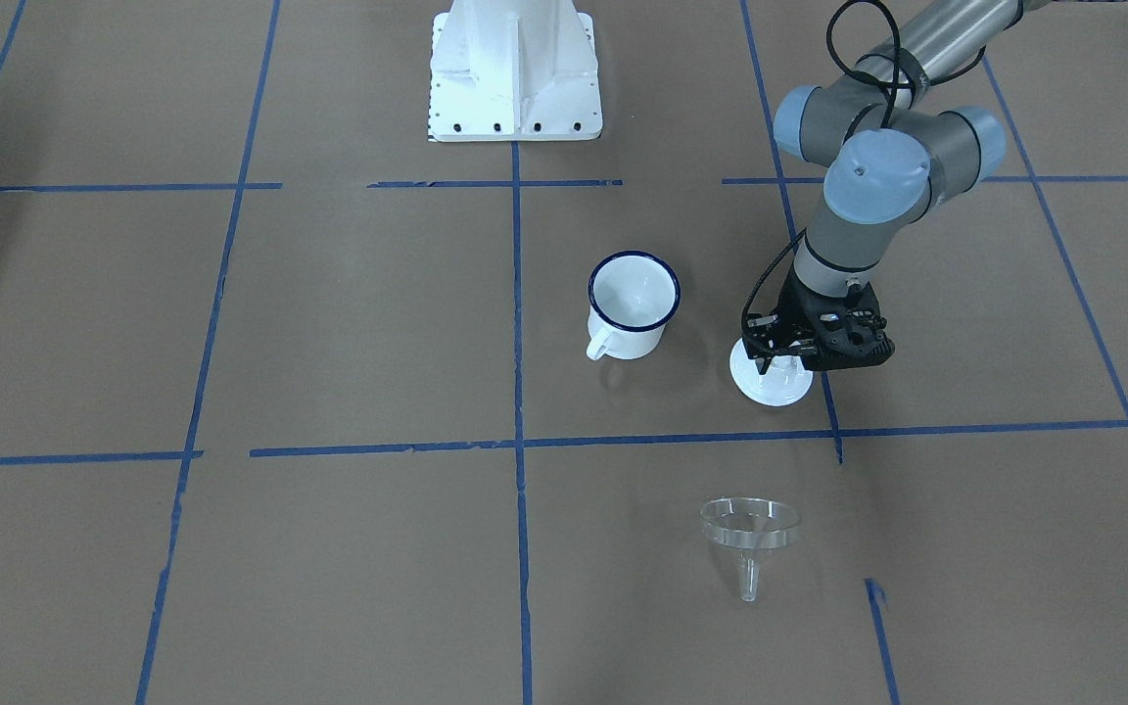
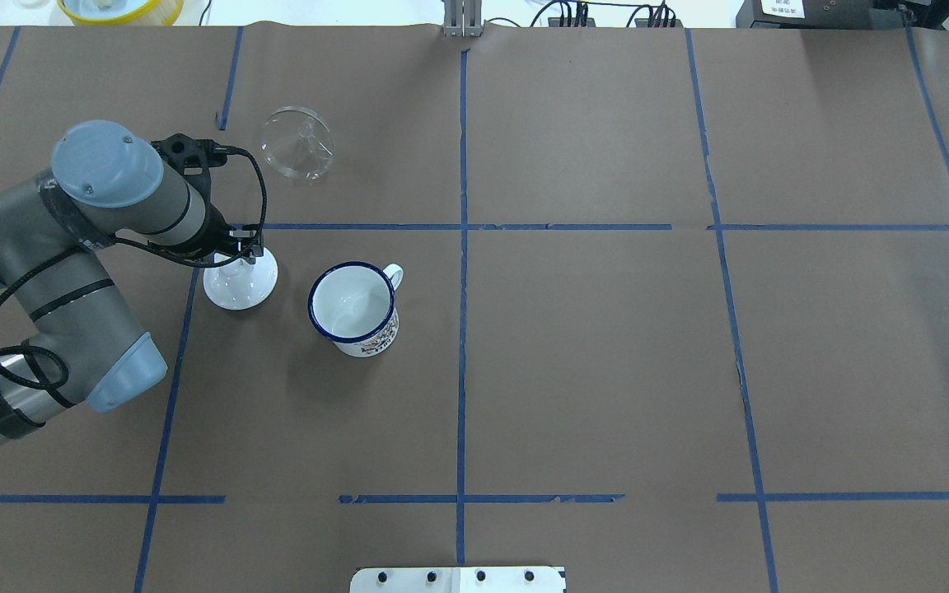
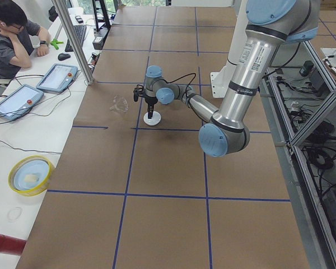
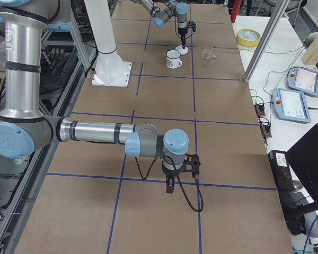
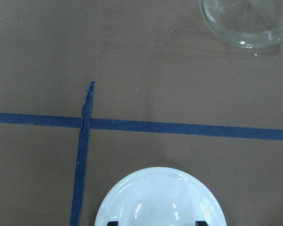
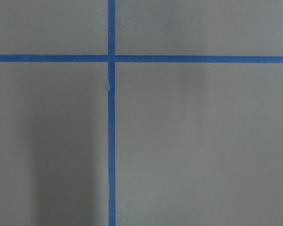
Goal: Remove funnel from cup
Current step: 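Grasp the white lid by its knob with the left gripper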
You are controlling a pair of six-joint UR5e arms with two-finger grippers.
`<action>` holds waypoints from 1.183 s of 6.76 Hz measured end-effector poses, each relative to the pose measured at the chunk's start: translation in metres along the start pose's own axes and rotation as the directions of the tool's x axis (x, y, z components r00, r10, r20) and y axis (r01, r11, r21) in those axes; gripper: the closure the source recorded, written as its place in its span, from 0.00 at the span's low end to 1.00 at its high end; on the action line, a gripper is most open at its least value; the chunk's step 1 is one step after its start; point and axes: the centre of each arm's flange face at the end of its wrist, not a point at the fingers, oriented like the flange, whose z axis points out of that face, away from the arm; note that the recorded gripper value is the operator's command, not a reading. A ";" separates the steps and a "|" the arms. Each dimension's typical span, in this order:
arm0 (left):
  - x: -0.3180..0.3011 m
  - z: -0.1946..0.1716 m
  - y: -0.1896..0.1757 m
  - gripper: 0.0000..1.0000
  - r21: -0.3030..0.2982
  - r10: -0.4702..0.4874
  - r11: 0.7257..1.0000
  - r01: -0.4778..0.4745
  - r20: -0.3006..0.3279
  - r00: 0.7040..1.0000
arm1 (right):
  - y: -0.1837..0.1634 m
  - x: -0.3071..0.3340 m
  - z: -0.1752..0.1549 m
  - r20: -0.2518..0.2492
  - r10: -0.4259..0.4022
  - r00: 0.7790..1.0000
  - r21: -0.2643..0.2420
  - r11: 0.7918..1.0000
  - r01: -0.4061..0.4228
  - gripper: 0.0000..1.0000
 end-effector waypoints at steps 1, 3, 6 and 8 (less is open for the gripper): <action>0.000 0.000 0.000 0.41 0.000 0.000 1.000 0.000 -0.001 1.000 | 0.000 0.000 0.000 0.000 0.000 1.000 0.000 1.000 0.000 0.00; -0.001 0.001 0.004 0.44 -0.034 0.001 0.999 -0.001 -0.014 1.000 | 0.000 0.000 0.000 0.000 0.000 1.000 0.000 1.000 0.000 0.00; 0.001 -0.002 0.007 0.54 -0.059 0.001 0.998 -0.003 -0.034 0.999 | 0.000 0.000 0.000 0.000 0.000 1.000 0.000 1.000 0.000 0.00; 0.000 -0.001 0.008 0.63 -0.076 0.000 0.997 -0.003 -0.038 0.999 | 0.000 0.000 0.000 0.000 0.000 1.000 0.000 1.000 0.000 0.00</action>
